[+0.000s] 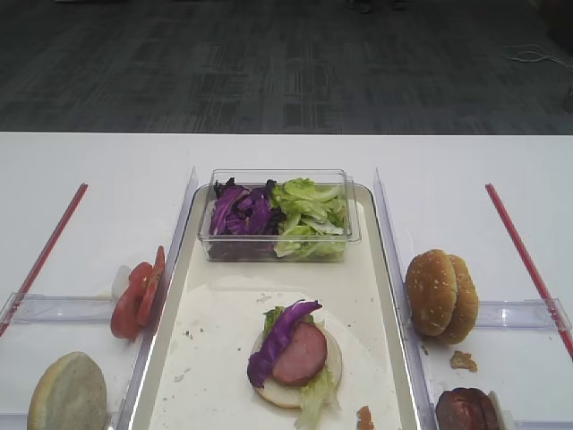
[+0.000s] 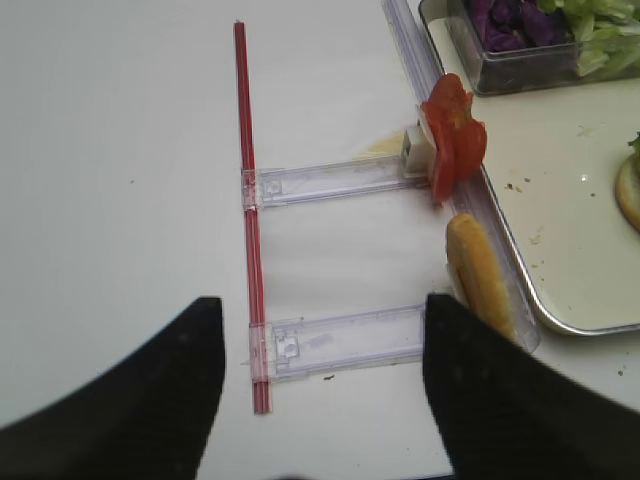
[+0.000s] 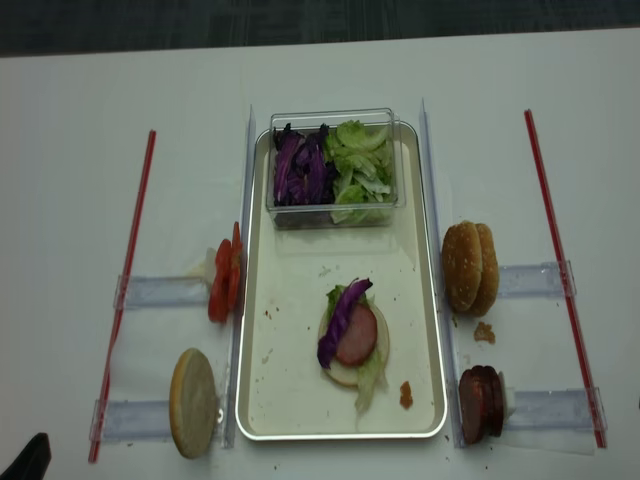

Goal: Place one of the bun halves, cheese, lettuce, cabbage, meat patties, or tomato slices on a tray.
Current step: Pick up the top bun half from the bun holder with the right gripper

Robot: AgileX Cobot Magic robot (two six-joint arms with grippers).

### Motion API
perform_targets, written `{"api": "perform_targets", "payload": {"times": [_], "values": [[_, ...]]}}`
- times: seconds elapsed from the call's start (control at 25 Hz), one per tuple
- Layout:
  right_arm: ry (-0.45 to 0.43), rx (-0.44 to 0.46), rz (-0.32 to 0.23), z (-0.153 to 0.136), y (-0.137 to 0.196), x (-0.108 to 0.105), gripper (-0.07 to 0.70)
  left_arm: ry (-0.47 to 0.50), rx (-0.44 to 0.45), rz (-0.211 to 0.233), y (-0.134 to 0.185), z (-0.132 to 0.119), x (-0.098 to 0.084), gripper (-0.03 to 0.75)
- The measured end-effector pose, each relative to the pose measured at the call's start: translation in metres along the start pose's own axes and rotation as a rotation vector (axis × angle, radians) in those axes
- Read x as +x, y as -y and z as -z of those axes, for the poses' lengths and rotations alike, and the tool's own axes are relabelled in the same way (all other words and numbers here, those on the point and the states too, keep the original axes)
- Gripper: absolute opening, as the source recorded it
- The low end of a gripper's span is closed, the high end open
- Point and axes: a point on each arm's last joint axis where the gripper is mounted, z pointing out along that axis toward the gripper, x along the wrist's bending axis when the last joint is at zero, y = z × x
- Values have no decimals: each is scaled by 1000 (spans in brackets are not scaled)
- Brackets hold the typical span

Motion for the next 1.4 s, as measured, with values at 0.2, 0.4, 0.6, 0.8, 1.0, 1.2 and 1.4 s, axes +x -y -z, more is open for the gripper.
{"api": "perform_targets", "payload": {"times": [0.2,0.4,0.6,0.8,1.0,1.2,1.4], "values": [[1,104,-38,-7,-27,1,679,0,0,0,0,0,0,412],[-7,205,-58,-18,-58,4,679,0,0,0,0,0,0,412],[-11,294,-70,-34,-90,6,679,0,0,0,0,0,0,412],[-19,398,-81,-52,-119,8,679,0,0,0,0,0,0,412],[-40,455,-97,-67,-147,11,679,0,0,0,0,0,0,412],[-46,473,-93,-82,-171,12,679,0,0,0,0,0,0,412],[-57,496,-89,-100,-189,13,679,0,0,0,0,0,0,412]]}}
